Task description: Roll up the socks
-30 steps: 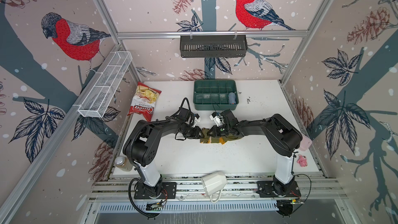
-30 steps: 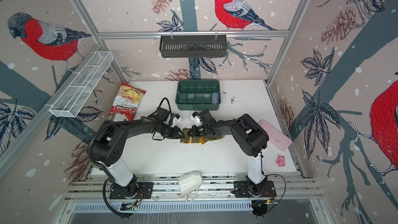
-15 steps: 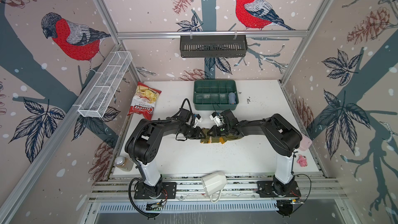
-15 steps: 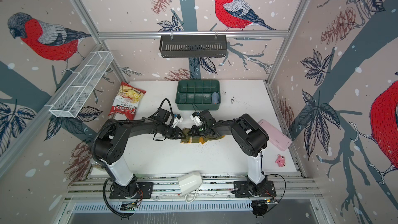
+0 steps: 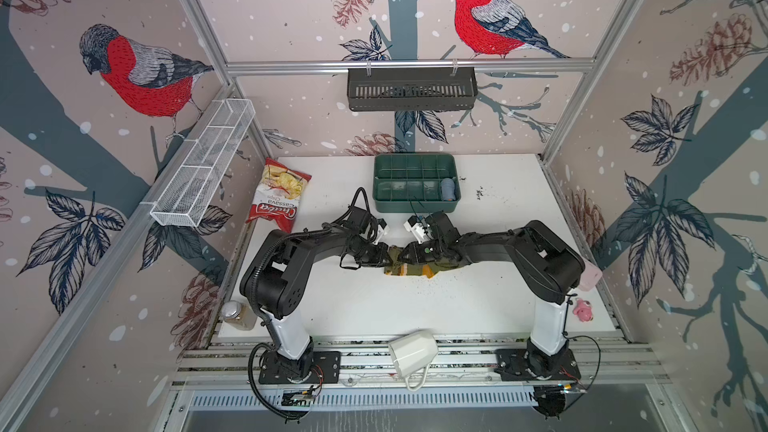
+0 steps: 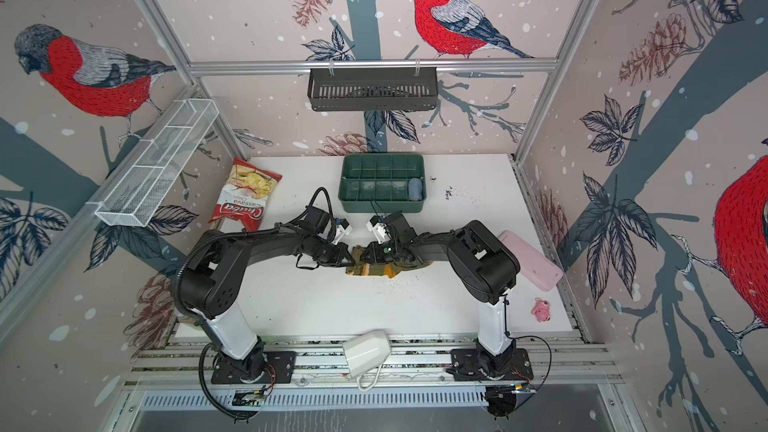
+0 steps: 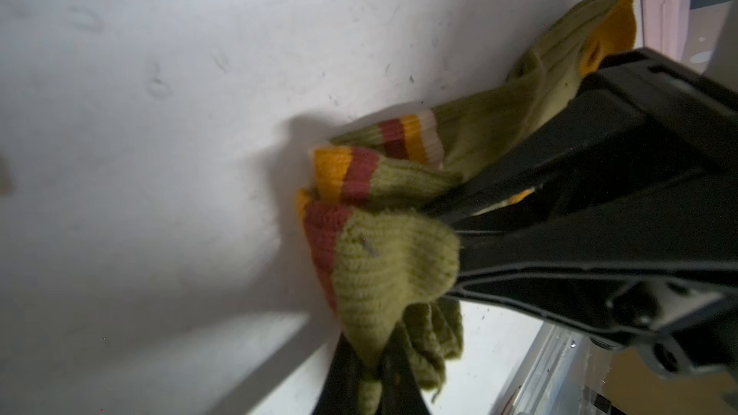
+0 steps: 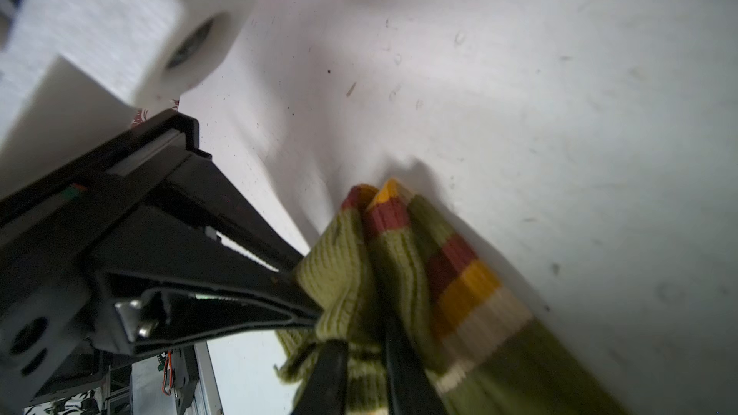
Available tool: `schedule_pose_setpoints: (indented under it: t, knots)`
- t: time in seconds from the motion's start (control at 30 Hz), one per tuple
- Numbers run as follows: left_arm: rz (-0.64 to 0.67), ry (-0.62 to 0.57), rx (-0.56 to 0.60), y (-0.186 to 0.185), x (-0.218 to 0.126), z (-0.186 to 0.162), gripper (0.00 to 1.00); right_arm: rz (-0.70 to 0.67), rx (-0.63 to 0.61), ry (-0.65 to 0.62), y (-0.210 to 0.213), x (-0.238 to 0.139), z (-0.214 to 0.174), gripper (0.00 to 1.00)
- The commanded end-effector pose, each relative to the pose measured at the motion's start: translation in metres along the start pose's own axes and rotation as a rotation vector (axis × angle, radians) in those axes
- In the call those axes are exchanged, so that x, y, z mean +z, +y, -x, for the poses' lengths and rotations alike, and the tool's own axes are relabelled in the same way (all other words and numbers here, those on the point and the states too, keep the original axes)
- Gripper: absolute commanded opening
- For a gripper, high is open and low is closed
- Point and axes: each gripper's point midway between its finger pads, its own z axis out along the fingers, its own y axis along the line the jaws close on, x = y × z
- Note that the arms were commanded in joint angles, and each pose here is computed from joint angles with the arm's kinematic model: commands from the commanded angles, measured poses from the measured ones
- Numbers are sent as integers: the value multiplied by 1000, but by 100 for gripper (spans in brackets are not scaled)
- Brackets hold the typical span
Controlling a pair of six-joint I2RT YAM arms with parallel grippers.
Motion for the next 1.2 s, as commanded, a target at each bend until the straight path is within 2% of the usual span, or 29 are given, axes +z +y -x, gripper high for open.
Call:
schedule_pose_setpoints:
  t: [0.0,0.27,0.53,0.73,0.97,1.17]
  knots:
    - [142,48,6,19,-9,-10,3,-63,16,-1,-11,-10,-3,27]
    - [346,126,52,29,-18,-13,3,-69,19,-27,-14,-27,-3,30]
    - [563,180,136,19,-23,-2,1,5,25,-19,-5,-23,-11,21]
    - [712,228,182,16,-24,-2,0,100,20,-30,16,-19,-7,18]
    - [827,252,240,7,-19,1,0,127,55,-36,13,-14,-10,15]
    - [817,221,246,-5,-18,8,0,80,110,-80,-5,-19,-9,12]
